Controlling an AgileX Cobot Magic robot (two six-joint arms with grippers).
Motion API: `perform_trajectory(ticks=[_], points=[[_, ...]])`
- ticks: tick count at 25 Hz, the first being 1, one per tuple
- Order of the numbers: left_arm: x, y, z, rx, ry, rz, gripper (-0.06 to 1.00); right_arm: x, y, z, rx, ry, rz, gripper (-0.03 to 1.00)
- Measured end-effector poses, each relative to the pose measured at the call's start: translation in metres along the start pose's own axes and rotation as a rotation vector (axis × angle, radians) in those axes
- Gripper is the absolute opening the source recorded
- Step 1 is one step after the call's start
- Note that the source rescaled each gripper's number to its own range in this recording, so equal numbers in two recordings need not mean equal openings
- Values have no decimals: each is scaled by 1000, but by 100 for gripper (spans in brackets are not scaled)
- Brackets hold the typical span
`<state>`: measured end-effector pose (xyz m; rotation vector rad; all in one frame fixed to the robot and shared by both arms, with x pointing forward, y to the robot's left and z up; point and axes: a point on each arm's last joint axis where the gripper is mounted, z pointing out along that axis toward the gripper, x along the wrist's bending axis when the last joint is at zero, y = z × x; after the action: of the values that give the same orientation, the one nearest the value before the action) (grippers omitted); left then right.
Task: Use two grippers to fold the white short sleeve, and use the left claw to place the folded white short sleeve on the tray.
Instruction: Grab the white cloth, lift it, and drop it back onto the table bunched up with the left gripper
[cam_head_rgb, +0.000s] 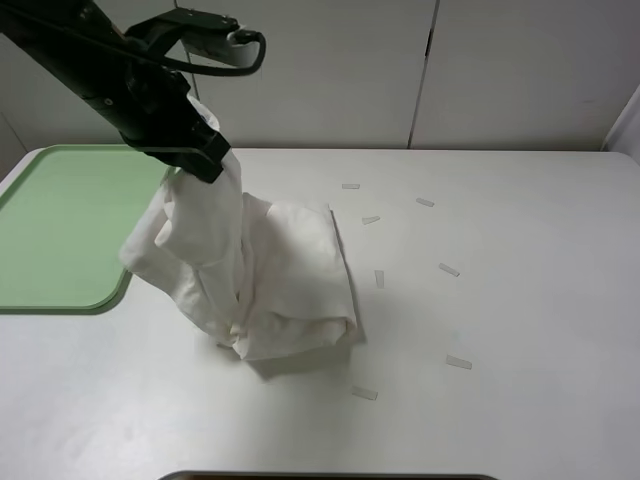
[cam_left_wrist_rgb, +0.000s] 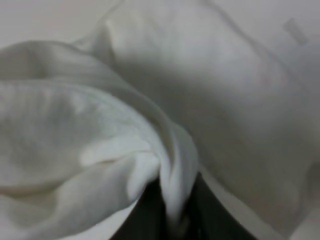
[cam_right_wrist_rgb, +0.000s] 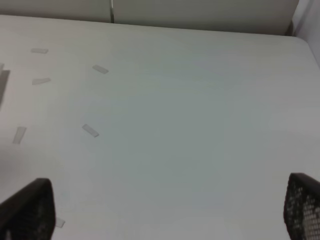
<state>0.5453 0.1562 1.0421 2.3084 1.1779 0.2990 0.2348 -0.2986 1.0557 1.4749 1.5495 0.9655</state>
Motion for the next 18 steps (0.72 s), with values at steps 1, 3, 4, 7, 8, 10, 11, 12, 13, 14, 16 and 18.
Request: perform_trajectory(ticks=[1, 3, 4, 7, 8, 10, 11, 12, 13, 14, 16, 18], points=[[-8, 2, 1, -12, -10, 22, 0, 0, 0, 0, 0, 0, 0, 100], [-15, 4, 2, -19, -18, 40, 0, 0, 0, 0, 0, 0, 0, 100], [-20, 5, 3, -28, -23, 46, 0, 0, 0, 0, 0, 0, 0, 100], [-34, 9, 4, -49, -41, 50, 0, 0, 0, 0, 0, 0, 0, 100], [-38, 9, 4, -55, -45, 52, 0, 0, 0, 0, 0, 0, 0, 100], [-45, 11, 5, -69, -54, 50, 0, 0, 0, 0, 0, 0, 0, 100], [-48, 12, 5, -75, -57, 48, 0, 0, 0, 0, 0, 0, 0, 100], [-51, 12, 5, -80, -62, 46, 0, 0, 0, 0, 0, 0, 0, 100], [-54, 13, 5, -86, -65, 42, 0, 0, 0, 0, 0, 0, 0, 100], [-57, 14, 6, -92, -69, 39, 0, 0, 0, 0, 0, 0, 0, 100], [-62, 14, 11, -84, -77, 21, 0, 0, 0, 0, 0, 0, 0, 100], [-62, 12, 19, -66, -78, 1, 0, 0, 0, 0, 0, 0, 0, 100]])
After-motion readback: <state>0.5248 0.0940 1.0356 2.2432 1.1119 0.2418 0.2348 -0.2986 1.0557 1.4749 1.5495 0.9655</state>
